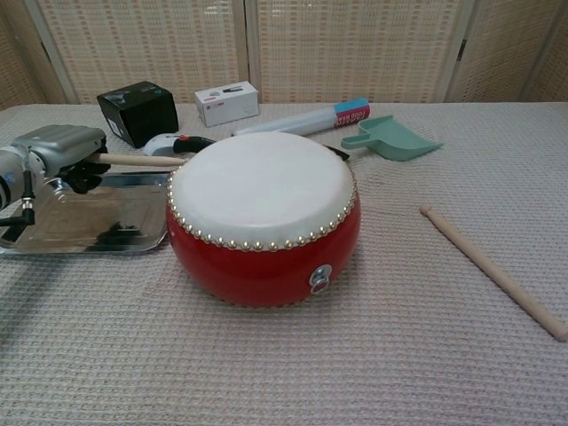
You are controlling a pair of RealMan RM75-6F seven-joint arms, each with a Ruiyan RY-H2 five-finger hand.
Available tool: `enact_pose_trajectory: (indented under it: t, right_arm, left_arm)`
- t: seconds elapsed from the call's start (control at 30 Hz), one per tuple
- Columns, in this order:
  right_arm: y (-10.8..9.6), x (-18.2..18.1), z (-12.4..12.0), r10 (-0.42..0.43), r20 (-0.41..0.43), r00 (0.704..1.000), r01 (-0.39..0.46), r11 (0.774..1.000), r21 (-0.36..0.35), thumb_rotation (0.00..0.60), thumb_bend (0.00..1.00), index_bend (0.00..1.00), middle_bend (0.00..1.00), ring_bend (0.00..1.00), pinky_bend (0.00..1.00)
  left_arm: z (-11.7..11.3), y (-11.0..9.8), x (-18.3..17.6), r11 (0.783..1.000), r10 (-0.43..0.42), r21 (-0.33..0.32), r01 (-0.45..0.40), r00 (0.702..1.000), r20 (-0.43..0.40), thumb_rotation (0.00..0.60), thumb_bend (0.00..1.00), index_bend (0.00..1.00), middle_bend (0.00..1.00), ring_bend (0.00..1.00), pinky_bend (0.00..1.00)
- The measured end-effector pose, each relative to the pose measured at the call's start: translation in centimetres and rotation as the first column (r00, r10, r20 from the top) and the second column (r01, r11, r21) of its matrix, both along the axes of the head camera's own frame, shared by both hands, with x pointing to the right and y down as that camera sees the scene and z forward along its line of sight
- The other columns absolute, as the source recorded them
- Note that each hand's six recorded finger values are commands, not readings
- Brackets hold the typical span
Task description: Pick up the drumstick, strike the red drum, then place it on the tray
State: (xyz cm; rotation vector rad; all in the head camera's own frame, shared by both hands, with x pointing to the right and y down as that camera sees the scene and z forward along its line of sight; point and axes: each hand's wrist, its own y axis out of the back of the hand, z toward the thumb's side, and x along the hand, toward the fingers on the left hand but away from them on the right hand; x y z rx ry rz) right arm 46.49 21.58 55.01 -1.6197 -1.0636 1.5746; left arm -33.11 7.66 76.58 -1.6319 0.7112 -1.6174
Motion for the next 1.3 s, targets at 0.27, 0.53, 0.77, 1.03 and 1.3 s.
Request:
enact_pose_trajectory:
  t: [0.27,0.53,0.77,1.03,1.3]
  right_arm:
    - [0.1,0.0,-0.2,0.001,-0.002,1.0,-0.001,1.0,0.006,0.6,0.1,0.1,0.11,0.0,0.0]
    - [0.0,0.0,-0.2,0.001,-0.002,1.0,-0.001,1.0,0.006,0.6,0.1,0.09,0.11,0.0,0.0]
    - [0.0,-0.1,-0.2,-0.001,0.0,1.0,0.001,1.0,0.007,0.6,0.1,0.09,0.11,0.0,0.0]
    - [-0.1,-0.1,-0.3,-0.003,0.002,1.0,0.003,1.0,0.01,0.6,0.1,0.09,0.11,0.0,0.0]
    - [-0.2,0.1,-0.8,-0.005,-0.007,1.0,0.005,1.0,0.018,0.6,0.1,0.09,0.11,0.0,0.0]
  left_arm:
    - [-0.4,0.4,0.5,1.0,0.002,-0.03,-0.003,1.0,-0.024,0.6,0.42,0.42,0.36,0.33,0.51]
    - [-0.9,0.7,0.7,0.997,0.001,-0.071,-0.004,0.999,-0.038,0.6,0.3,0.05,0.1,0.08,0.23]
    - [-0.9,0.9,0.4,0.993,-0.024,-0.116,0.018,0.999,-0.046,0.6,0.26,0.0,0.0,0.0,0.11]
    - [-1.3,0.9,0.4,0.988,-0.055,-0.146,0.043,0.996,-0.075,0.6,0.24,0.0,0.0,0.0,0.08]
    - [-2.7,0.8,0.2,0.982,-0.132,-0.157,0.105,0.976,-0.173,0.6,0.24,0.0,0.0,0.0,0.08]
